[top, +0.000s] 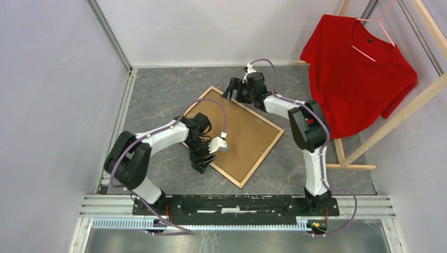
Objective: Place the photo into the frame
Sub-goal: Adjust the photo frame at the center of the board.
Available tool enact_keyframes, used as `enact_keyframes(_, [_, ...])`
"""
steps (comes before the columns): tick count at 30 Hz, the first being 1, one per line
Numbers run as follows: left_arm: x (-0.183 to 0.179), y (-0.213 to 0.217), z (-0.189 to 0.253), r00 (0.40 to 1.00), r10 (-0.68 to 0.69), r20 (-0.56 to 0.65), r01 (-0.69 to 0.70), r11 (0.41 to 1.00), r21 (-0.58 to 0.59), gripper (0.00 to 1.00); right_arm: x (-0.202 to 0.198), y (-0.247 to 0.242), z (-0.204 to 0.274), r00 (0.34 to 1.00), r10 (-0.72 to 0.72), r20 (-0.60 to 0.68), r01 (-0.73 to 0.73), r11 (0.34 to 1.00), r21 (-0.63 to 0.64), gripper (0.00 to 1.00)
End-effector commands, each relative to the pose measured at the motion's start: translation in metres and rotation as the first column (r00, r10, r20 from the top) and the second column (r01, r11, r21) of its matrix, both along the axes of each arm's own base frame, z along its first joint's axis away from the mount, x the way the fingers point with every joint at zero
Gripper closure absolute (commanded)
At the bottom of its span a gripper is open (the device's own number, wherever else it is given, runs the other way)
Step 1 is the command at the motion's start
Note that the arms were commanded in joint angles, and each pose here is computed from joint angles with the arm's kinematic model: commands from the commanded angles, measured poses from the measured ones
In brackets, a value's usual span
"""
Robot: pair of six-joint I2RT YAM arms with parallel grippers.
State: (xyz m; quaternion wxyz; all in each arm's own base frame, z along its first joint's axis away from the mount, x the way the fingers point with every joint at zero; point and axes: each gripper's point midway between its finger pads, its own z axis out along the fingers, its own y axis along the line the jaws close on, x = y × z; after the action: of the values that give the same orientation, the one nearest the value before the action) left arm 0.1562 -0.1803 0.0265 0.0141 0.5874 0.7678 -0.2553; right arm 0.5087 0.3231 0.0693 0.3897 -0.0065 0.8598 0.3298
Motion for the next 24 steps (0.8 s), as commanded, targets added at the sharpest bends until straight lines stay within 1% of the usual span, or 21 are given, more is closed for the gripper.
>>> enact_keyframes(1, [0.017, 0.020, 0.043, 0.977, -0.116, 0.177, 0.119, 0.993, -0.005, 0.38, -0.022, -0.031, 0.072, 0.996, -0.044, 0.077, 0.045, 0.999, -0.015, 0.02])
enact_keyframes(2, [0.024, 0.029, 0.050, 0.973, -0.100, 0.209, 0.100, 0.995, 0.007, 0.37, -0.029, -0.043, 0.080, 0.993, -0.075, 0.092, 0.078, 0.997, -0.030, 0.02])
enact_keyframes(3, [0.034, 0.036, 0.057, 0.967, -0.075, 0.245, 0.075, 0.997, 0.012, 0.37, -0.041, -0.053, 0.074, 0.993, -0.093, 0.076, 0.097, 0.994, -0.048, 0.02])
enact_keyframes(4, [0.047, 0.046, 0.064, 0.960, -0.034, 0.278, 0.033, 0.999, 0.009, 0.37, -0.052, -0.062, 0.079, 0.991, -0.109, 0.083, 0.113, 0.992, -0.051, 0.02])
enact_keyframes(6, [0.088, 0.066, 0.078, 0.928, 0.083, 0.364, -0.086, 0.996, -0.009, 0.37, -0.080, -0.082, 0.079, 0.987, -0.138, 0.077, 0.142, 0.988, -0.062, 0.02])
enact_keyframes(7, [0.115, 0.079, 0.084, 0.895, 0.160, 0.416, -0.167, 0.986, -0.021, 0.38, -0.097, -0.090, 0.073, 0.987, -0.146, 0.059, 0.150, 0.986, -0.068, 0.02])
enact_keyframes(8, [0.144, 0.098, 0.090, 0.850, 0.261, 0.458, -0.276, 0.961, -0.036, 0.38, -0.114, -0.099, 0.070, 0.987, -0.154, 0.046, 0.157, 0.985, -0.067, 0.02])
enact_keyframes(9, [0.169, 0.113, 0.095, 0.805, 0.331, 0.492, -0.352, 0.935, -0.054, 0.39, -0.130, -0.107, 0.073, 0.986, -0.158, 0.045, 0.161, 0.985, -0.063, 0.02])
enact_keyframes(10, [0.194, 0.122, 0.100, 0.762, 0.391, 0.517, -0.415, 0.907, -0.075, 0.41, -0.148, -0.116, 0.064, 0.986, -0.166, 0.018, 0.167, 0.983, -0.076, 0.02])
enact_keyframes(12, [0.237, 0.150, 0.104, 0.677, 0.501, 0.539, -0.537, 0.837, -0.103, 0.48, -0.178, -0.130, 0.058, 0.986, -0.164, -0.005, 0.163, 0.983, -0.086, 0.02])
enact_keyframes(13, [0.260, 0.159, 0.101, 0.651, 0.529, 0.544, -0.574, 0.812, -0.104, 0.51, -0.194, -0.140, 0.052, 0.986, -0.162, -0.028, 0.158, 0.981, -0.111, 0.02])
enact_keyframes(14, [0.271, 0.172, 0.101, 0.616, 0.563, 0.550, -0.617, 0.780, -0.107, 0.53, -0.205, -0.148, 0.052, 0.986, -0.165, -0.028, 0.160, 0.979, -0.127, 0.02])
enact_keyframes(15, [0.288, 0.182, 0.094, 0.594, 0.589, 0.548, -0.648, 0.754, -0.107, 0.53, -0.217, -0.156, 0.047, 0.984, -0.170, -0.045, 0.161, 0.976, -0.147, 0.02])
enact_keyframes(18, [0.321, 0.203, 0.077, 0.505, 0.670, 0.545, -0.742, 0.659, -0.122, 0.60, -0.243, -0.175, 0.047, 0.981, -0.185, -0.052, 0.176, 0.972, -0.154, 0.02])
enact_keyframes(20, [0.331, 0.209, 0.063, 0.463, 0.729, 0.504, -0.793, 0.594, -0.131, 0.65, -0.257, -0.183, 0.043, 0.980, -0.189, -0.070, 0.177, 0.973, -0.150, 0.02])
enact_keyframes(22, [0.334, 0.209, 0.045, 0.441, 0.773, 0.457, -0.830, 0.545, -0.121, 0.67, -0.270, -0.186, 0.034, 0.979, -0.181, -0.099, 0.165, 0.975, -0.150, 0.02])
enact_keyframes(24, [0.333, 0.203, 0.030, 0.437, 0.799, 0.412, -0.842, 0.525, -0.125, 0.68, -0.277, -0.190, 0.021, 0.975, -0.184, -0.123, 0.165, 0.975, -0.150, 0.02])
